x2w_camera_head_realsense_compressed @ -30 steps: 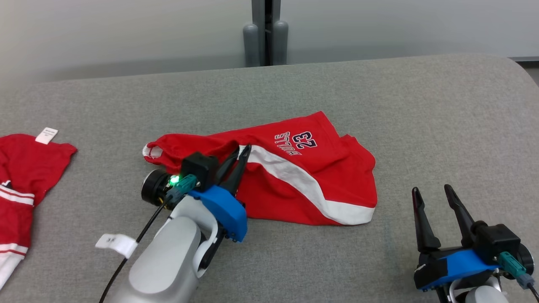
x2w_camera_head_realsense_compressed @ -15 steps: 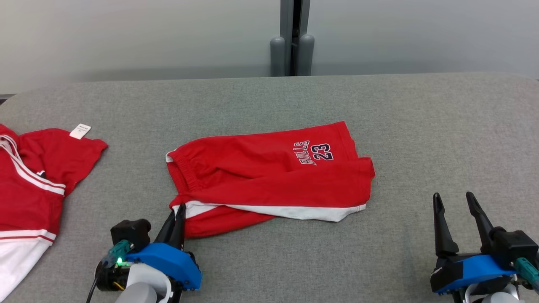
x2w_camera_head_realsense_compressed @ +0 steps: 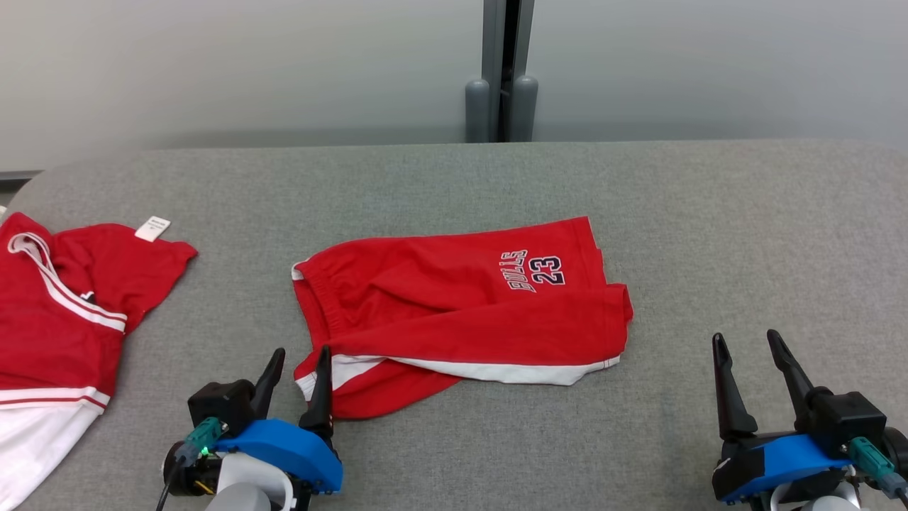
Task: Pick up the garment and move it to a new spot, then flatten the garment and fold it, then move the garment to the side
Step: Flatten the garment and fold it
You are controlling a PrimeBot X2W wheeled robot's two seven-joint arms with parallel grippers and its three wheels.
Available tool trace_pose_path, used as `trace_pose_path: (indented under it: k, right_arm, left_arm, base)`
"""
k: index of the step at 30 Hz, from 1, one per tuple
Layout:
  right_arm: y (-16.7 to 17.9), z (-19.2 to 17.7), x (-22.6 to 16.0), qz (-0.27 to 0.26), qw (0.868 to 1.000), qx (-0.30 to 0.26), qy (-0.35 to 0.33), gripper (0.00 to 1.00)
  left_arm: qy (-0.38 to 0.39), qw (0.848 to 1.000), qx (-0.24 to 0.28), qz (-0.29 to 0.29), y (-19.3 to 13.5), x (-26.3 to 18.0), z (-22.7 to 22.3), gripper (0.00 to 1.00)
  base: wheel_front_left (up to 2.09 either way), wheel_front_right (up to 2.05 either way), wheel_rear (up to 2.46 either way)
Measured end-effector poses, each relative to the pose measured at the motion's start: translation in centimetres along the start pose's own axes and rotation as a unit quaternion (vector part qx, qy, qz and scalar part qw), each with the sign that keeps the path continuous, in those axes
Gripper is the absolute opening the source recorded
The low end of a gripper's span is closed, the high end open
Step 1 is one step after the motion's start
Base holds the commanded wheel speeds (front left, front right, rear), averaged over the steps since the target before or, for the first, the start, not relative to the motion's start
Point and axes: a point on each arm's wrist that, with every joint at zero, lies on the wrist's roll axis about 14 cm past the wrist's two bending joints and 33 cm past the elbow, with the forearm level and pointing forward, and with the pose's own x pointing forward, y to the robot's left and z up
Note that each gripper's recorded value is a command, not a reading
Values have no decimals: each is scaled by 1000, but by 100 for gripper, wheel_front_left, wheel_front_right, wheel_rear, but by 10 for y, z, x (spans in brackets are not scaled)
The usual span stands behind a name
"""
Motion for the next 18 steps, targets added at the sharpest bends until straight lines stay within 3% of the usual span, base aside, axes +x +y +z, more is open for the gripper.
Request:
trace_pose_path:
  k: [11,18]
  right_arm:
    - [13,28,-5,20,999,-6,-42,100]
    - [18,32,-12,29,998,-6,-50,100]
  left_arm:
    - [-93,995,16,-16,-18,-21,48,100]
    - [-107,994,14,9,-10,-41,46,100]
  base:
    - [0,0,0]
    - [0,0,0]
